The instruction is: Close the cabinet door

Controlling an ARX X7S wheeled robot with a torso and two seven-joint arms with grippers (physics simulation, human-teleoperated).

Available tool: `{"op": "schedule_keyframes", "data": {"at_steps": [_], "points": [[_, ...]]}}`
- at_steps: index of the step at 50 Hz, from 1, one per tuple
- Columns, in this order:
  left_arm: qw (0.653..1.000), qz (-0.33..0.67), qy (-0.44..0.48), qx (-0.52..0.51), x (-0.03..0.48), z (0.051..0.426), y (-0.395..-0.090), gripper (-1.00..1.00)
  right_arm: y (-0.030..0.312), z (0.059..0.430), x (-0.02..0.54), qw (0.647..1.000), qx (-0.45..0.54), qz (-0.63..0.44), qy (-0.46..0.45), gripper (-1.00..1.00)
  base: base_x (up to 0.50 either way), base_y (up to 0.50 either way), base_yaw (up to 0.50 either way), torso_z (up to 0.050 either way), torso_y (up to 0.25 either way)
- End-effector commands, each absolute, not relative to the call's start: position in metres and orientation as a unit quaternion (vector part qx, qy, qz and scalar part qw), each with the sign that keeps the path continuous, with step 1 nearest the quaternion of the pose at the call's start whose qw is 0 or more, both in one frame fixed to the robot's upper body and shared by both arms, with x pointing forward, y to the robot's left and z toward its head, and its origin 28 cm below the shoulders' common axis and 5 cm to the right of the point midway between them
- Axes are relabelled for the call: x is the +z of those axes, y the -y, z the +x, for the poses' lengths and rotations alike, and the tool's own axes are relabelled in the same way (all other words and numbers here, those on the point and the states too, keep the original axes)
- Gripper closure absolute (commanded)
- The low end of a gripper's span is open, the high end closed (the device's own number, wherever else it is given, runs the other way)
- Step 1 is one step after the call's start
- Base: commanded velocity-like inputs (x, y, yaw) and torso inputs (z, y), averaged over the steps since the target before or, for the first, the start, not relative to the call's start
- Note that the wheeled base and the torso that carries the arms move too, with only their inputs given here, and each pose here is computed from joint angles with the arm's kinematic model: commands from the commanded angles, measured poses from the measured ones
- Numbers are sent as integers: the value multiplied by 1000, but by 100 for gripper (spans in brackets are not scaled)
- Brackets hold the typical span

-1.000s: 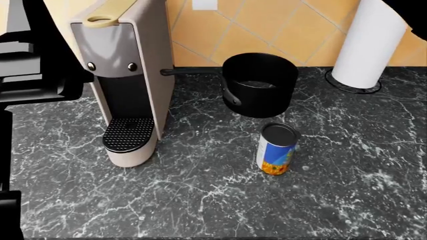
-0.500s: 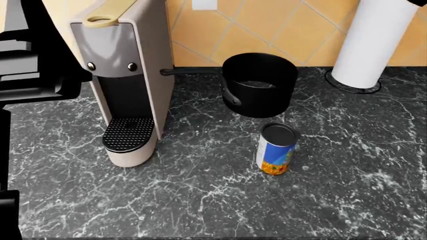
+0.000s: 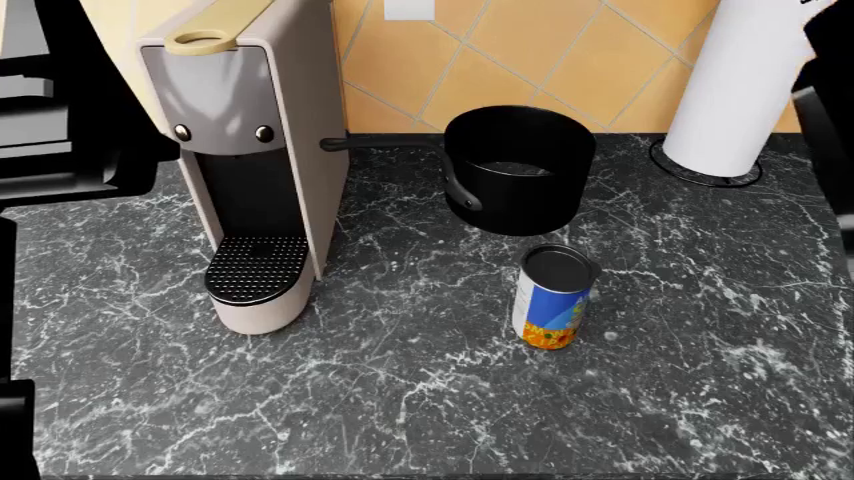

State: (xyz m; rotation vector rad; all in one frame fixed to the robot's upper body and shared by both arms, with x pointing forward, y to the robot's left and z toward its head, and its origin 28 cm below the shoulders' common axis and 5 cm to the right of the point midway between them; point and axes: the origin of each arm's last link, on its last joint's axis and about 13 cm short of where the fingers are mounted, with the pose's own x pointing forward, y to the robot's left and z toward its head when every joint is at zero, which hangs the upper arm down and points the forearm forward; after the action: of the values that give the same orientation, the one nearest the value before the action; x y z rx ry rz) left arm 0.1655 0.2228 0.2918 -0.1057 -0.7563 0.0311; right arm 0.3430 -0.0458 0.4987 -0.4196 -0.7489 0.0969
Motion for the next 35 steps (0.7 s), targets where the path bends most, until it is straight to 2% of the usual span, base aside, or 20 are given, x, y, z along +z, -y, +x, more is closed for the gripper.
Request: {"op": "schedule_keyframes", "data": {"at_steps": [1, 15, 35], "points": [[928, -52, 369, 15, 292, 166, -223, -100, 60, 377, 477, 933, 19, -201, 297, -100, 0, 0, 0, 0, 0], [927, -54, 370, 15, 293, 165, -223, -100, 72, 392, 479, 943, -1, -200, 267, -100, 0, 0, 0, 0, 0], [928, -58, 367, 14, 294, 164, -224, -100, 81, 394, 475, 939, -57, -233, 248, -100, 1, -1, -1, 0, 0]]}}
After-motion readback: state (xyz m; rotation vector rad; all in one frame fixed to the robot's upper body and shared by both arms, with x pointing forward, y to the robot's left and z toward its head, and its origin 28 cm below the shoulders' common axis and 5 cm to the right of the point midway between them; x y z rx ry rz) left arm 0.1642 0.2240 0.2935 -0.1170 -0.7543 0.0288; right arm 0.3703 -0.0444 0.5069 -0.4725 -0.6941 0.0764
